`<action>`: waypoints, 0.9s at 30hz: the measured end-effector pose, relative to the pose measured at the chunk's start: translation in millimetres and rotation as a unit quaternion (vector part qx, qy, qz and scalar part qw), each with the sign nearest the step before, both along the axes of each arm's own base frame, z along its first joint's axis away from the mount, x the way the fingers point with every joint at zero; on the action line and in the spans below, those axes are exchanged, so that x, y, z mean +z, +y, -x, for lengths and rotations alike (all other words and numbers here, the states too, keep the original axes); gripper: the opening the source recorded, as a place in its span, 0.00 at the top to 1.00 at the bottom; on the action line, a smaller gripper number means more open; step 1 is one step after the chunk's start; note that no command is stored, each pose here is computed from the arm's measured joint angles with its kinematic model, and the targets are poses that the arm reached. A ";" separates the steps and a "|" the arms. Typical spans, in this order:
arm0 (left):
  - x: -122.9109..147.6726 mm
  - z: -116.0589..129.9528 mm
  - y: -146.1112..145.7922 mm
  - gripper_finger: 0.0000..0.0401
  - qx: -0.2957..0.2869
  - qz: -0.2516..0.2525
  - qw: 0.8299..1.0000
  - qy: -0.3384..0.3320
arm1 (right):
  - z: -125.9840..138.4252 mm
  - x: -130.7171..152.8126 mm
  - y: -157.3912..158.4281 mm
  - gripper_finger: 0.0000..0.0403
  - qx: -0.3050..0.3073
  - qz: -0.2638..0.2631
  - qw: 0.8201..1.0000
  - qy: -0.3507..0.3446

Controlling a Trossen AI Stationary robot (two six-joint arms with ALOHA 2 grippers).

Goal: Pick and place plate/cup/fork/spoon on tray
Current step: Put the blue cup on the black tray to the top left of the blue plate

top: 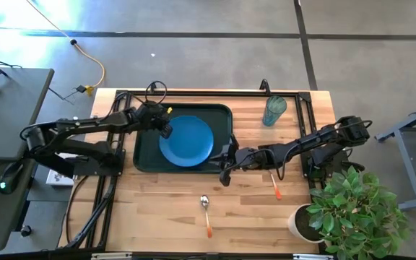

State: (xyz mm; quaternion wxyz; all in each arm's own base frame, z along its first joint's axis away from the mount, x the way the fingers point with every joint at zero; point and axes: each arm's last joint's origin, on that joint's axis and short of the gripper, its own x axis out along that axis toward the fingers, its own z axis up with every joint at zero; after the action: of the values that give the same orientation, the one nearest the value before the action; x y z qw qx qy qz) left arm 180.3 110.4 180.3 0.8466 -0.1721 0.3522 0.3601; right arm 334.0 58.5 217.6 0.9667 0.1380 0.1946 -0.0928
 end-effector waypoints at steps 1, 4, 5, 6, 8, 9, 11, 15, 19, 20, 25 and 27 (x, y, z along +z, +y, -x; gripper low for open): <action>-1.6 -1.0 0.7 0.79 -0.004 -0.003 1.000 0.005 | 0.2 -0.5 -0.3 0.83 -0.006 -0.004 1.000 0.002; -4.9 -2.3 2.0 0.74 -0.010 -0.013 1.000 0.022 | 0.9 -1.9 -1.2 0.83 -0.023 -0.007 1.000 0.007; -5.2 -2.4 2.2 0.73 -0.013 -0.018 0.999 0.028 | 1.2 -2.3 -1.4 0.83 -0.025 -0.007 1.000 0.009; -5.2 -2.4 2.1 0.72 -0.021 -0.022 0.999 0.032 | 1.2 -2.4 -1.6 0.83 -0.028 -0.005 1.000 0.010; -3.4 -2.8 0.2 0.70 -0.047 -0.020 0.998 0.027 | 1.2 -2.1 -2.2 0.83 -0.035 -0.003 0.999 0.008; -1.3 -3.2 -1.5 0.69 -0.061 -0.013 0.998 0.015 | 1.4 -1.7 -3.0 0.83 -0.035 -0.002 0.999 0.008; 4.6 -4.9 -5.8 0.69 -0.089 -0.003 0.996 -0.017 | 2.9 1.9 -5.4 0.83 -0.036 -0.002 0.999 0.007; 23.6 -2.6 -17.1 0.71 -0.122 -0.021 0.990 -0.071 | 6.3 22.1 -8.4 0.83 -0.042 0.003 0.999 0.024; 42.7 4.2 -35.0 0.75 -0.148 -0.039 0.981 -0.123 | 11.0 44.6 -11.3 0.83 -0.075 0.034 0.994 0.077; 45.2 5.3 -41.2 0.77 -0.157 -0.041 0.976 -0.145 | 12.3 48.2 -11.6 0.83 -0.086 0.041 0.991 0.094; 35.7 10.5 -74.6 0.83 -0.216 -0.031 0.947 -0.237 | 20.1 49.4 -14.3 0.83 -0.136 0.033 0.979 0.148; 29.1 12.5 -85.2 0.85 -0.234 -0.029 0.935 -0.264 | 22.3 46.5 -14.6 0.83 -0.146 0.024 0.976 0.161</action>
State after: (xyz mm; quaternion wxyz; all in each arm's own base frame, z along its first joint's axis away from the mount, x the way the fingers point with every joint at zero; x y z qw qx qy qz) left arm 167.8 25.3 209.4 0.9739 -0.1492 0.1358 0.1039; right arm 311.7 43.9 264.1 0.9020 0.1244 0.3229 -0.2582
